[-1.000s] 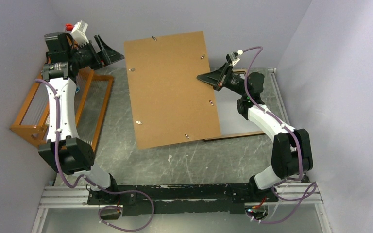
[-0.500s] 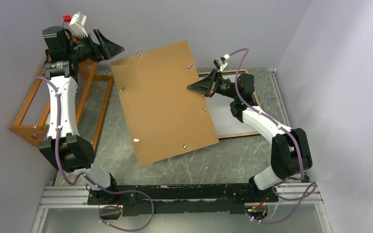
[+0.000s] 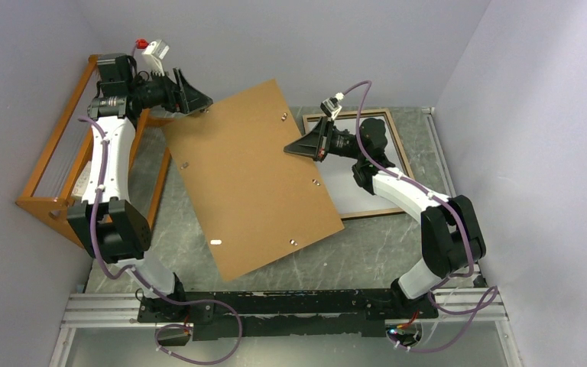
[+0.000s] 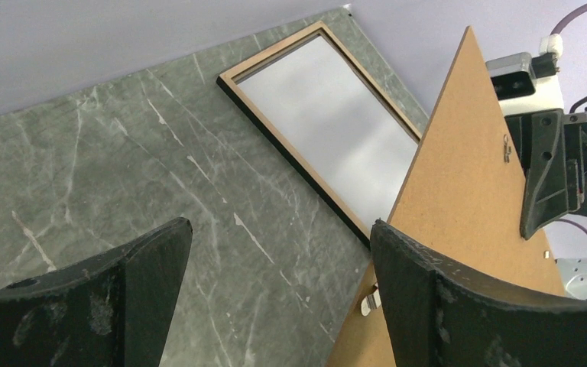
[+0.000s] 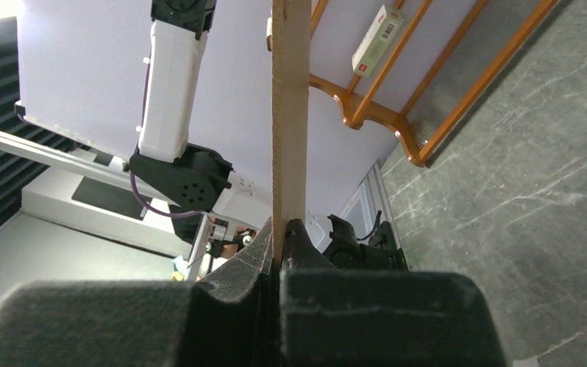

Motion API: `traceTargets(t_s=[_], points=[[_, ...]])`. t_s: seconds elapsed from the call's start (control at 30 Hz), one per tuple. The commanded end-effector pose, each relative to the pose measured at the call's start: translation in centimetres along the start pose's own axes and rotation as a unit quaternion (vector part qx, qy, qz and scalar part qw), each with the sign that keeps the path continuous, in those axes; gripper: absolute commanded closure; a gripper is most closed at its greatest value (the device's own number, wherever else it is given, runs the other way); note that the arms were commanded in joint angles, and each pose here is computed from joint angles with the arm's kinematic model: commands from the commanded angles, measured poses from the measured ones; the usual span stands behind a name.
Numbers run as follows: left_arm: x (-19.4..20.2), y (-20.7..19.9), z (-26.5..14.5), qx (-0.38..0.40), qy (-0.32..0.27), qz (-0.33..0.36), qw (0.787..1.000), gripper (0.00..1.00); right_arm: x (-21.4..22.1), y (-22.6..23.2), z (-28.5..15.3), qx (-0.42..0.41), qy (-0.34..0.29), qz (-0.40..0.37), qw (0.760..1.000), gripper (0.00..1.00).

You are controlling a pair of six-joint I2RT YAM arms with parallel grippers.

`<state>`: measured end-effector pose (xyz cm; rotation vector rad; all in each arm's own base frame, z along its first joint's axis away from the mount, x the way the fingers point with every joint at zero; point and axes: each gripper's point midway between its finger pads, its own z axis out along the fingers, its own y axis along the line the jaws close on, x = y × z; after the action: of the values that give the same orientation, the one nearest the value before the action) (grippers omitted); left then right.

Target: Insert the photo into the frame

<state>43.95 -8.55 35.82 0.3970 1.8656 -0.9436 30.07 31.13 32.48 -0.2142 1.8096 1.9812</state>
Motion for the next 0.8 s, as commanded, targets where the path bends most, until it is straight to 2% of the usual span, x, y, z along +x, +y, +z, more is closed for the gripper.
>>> traceTargets(t_s=[0.0, 0.17, 0.37, 0.77], points=[[0.0, -2.1, -1.2, 0.015, -0.001, 0.053, 0.998, 0.11, -2.2, 3.6, 0.4, -0.037, -0.039, -0.048, 0.997, 1.0], [1.2, -2.4, -1.5, 0.012, 0.003, 0.055, 0.998, 0.15, -2.6, 3.7, 0.4, -0.036, -0.054, -0.045, 0.997, 1.0], [2.1, -1.9, -2.2, -0.017, 0.007, 0.085, 0.996, 0.24, -3.1, 3.8, -0.1, -0.038, -0.074, -0.038, 0.996, 1.0], [3.4, -1.5, -3.7, -0.053, 0.009, 0.097, 0.994, 0.23, -4.7, 3.5, -1.8, -0.021, -0.104, -0.04, 0.994, 1.0]])
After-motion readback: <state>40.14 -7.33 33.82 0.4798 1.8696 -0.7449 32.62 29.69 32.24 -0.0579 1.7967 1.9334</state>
